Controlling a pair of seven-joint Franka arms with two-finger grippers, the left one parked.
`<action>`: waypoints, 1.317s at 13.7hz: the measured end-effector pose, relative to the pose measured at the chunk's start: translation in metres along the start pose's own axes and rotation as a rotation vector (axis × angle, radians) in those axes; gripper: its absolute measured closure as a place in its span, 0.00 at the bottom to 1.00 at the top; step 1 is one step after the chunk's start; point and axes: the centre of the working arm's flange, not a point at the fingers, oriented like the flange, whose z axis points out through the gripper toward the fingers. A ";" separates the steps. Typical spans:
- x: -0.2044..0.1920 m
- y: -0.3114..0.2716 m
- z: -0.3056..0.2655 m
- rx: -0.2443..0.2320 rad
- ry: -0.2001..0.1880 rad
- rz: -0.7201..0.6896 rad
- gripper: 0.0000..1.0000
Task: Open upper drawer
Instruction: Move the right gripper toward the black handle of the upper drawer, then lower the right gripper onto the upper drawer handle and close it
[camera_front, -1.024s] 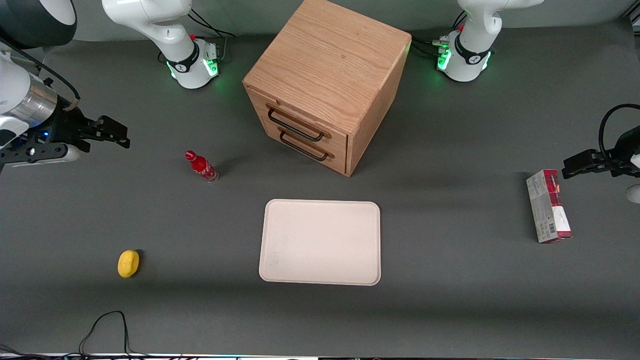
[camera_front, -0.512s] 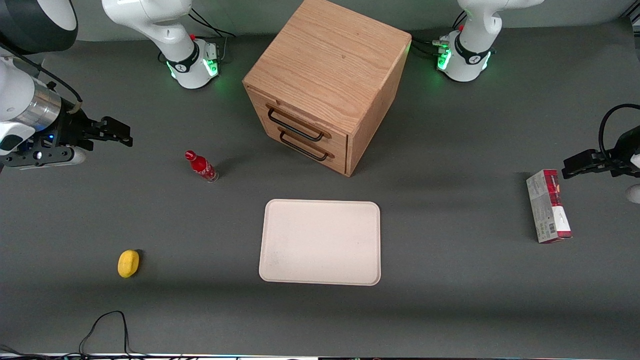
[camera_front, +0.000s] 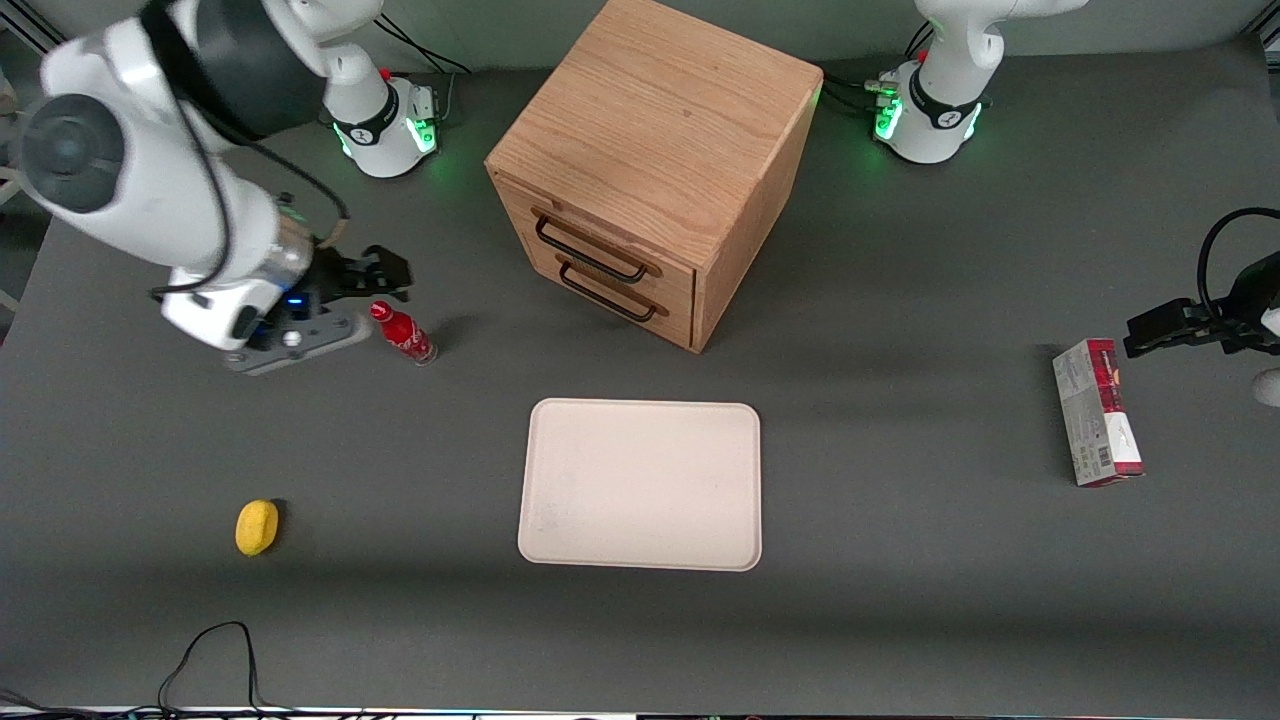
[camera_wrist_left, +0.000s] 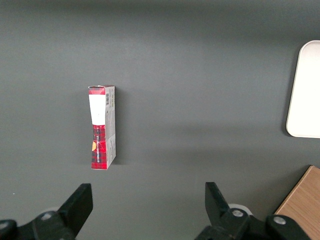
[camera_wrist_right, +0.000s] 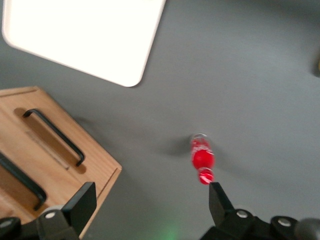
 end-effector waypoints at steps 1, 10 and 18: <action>0.000 -0.020 0.003 0.006 -0.006 -0.031 0.00; -0.015 -0.129 0.026 0.007 -0.048 -0.201 0.00; 0.002 -0.179 0.060 0.008 -0.042 -0.460 0.00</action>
